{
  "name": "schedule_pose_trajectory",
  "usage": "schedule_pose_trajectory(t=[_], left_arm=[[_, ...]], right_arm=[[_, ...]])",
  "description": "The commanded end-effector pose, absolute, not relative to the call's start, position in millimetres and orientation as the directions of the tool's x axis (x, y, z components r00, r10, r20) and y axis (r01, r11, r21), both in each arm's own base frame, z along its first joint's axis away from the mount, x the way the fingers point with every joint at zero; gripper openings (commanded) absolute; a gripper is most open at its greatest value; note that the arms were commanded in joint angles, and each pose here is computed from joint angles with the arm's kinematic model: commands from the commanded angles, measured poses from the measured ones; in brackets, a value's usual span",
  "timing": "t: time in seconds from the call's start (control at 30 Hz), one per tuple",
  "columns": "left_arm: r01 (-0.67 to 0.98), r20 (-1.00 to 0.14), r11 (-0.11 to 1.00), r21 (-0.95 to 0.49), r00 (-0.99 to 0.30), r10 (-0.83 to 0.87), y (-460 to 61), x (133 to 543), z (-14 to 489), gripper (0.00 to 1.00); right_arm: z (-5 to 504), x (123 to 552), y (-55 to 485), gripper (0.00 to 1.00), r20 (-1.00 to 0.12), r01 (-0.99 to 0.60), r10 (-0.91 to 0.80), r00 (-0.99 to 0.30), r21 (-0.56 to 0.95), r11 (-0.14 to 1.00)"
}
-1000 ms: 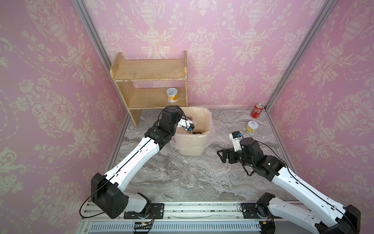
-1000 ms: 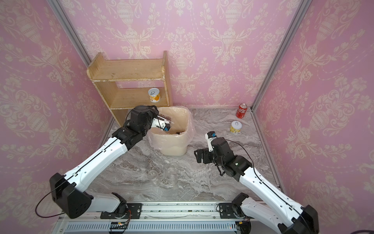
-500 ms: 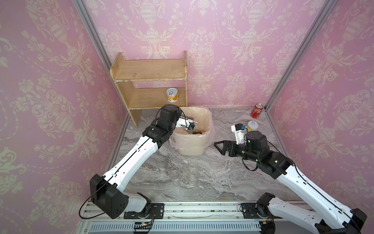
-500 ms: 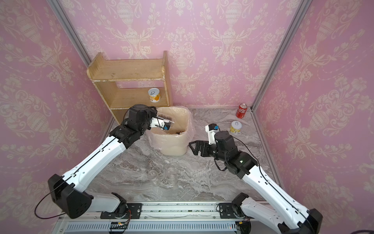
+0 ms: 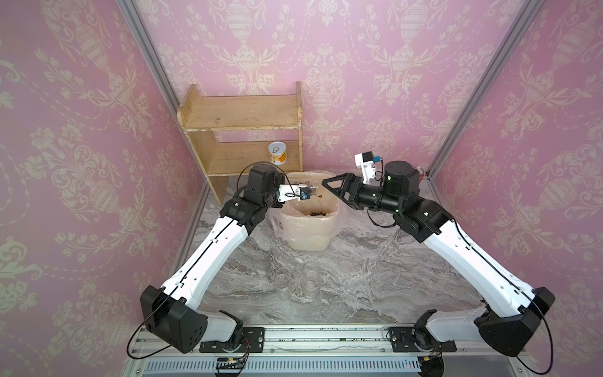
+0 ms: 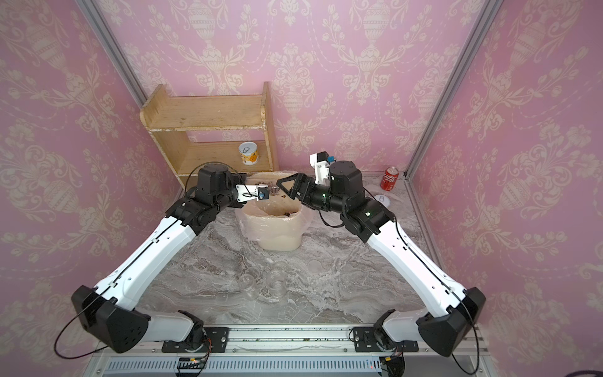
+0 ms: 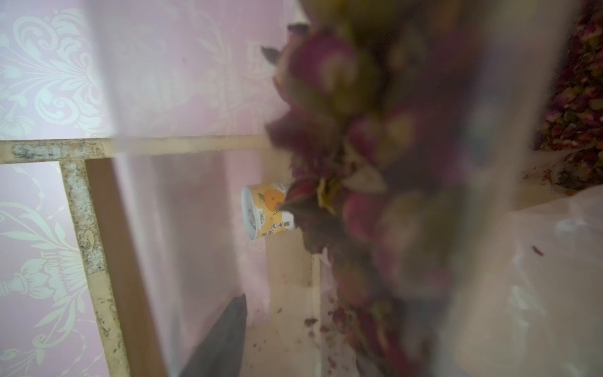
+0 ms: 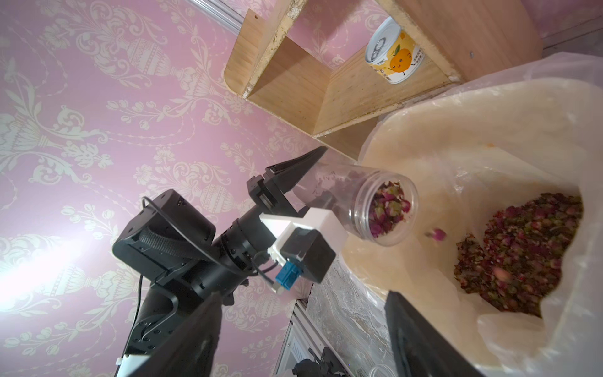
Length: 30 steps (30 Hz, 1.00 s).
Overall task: Empty the moldy dried flower tea in the jars
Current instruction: Pour the moldy dried flower tea into the trash bin.
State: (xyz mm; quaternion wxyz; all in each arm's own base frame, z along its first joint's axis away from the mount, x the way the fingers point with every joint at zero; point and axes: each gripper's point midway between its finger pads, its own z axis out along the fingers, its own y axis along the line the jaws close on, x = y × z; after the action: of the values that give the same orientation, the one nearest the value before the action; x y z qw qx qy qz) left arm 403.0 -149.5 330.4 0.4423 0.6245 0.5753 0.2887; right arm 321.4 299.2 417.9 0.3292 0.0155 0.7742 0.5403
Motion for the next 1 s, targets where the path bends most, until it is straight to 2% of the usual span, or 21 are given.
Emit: schedule_pose_trajectory(t=[0.0,0.2,0.33,0.97], left_arm=[[0.457,-0.275,0.159,0.875,0.197,0.941,-156.7,393.8,345.7,0.18],[0.448,-0.323,0.198,0.872,0.224,0.92,-159.4,388.5,353.1,0.18],[0.447,-0.331,0.199,0.872,0.24,0.912,-161.4,385.1,354.8,0.18],[0.453,-0.312,0.163,0.876,0.274,0.91,-165.6,383.1,351.1,0.18]], right_arm=[[431.9,325.8,315.8,0.75,-0.432,-0.312,0.357,-0.828,0.885,0.346],[430.8,344.0,317.5,0.66,-0.395,-0.272,0.376,-0.838,0.9,0.34],[433.5,349.0,322.3,0.6,-0.351,-0.252,0.385,-0.854,0.925,0.284],[424.2,360.1,347.6,0.37,-0.244,-0.182,0.321,-0.915,0.961,0.21]])
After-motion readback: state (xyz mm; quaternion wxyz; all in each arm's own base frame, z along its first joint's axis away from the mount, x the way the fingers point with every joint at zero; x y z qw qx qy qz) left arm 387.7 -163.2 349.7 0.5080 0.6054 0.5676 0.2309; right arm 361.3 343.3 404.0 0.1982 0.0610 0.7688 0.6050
